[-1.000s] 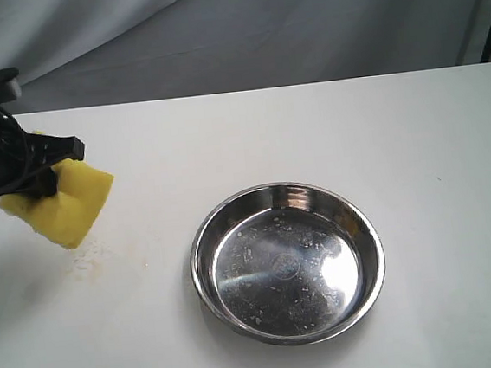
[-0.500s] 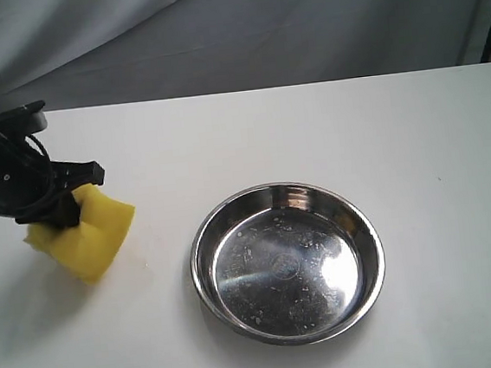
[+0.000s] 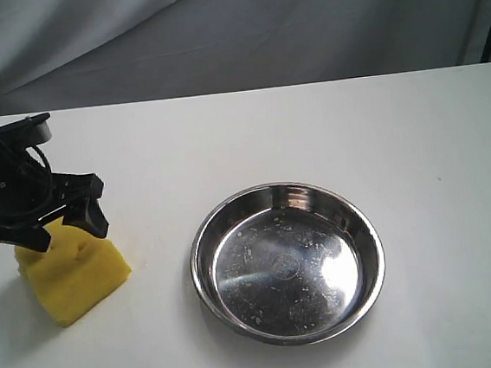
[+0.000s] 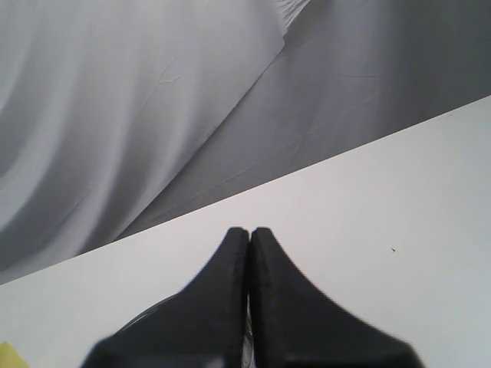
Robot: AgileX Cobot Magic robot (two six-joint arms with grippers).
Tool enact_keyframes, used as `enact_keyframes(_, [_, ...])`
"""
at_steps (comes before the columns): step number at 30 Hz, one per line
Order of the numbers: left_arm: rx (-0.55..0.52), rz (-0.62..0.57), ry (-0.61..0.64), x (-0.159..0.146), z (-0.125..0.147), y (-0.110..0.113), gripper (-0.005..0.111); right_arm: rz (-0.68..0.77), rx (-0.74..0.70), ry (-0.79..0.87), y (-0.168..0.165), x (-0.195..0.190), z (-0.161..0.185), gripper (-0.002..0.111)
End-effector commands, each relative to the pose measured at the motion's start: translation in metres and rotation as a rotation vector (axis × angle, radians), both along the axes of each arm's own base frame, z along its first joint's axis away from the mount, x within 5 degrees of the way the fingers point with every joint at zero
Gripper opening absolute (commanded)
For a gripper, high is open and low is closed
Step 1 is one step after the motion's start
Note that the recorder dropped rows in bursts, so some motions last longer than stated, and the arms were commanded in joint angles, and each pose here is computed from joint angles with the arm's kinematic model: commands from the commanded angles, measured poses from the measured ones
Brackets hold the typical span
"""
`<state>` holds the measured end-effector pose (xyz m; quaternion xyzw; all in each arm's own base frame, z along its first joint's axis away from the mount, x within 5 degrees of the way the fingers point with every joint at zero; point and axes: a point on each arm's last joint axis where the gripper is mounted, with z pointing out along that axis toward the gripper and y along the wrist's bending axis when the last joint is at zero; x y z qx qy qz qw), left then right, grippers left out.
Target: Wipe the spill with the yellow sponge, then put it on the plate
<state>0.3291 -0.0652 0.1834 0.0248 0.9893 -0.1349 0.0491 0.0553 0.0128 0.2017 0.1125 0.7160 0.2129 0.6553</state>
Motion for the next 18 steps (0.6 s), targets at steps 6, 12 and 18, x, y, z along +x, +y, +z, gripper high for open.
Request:
enact_keyframes(6, [-0.091, -0.107, -0.053, -0.005, 0.012, -0.026, 0.076, 0.001, -0.004, -0.002, 0.000, 0.000, -0.001, 0.000])
enact_keyframes(12, [0.179, -0.476, -0.146, -0.023, 0.012, -0.066, 0.076, 0.001, -0.004, -0.002, 0.000, 0.000, -0.001, 0.000])
enact_keyframes(18, [0.288, -0.598, -0.215, -0.027, 0.008, -0.085, 0.076, 0.001, -0.004, -0.002, 0.000, 0.000, -0.001, 0.000])
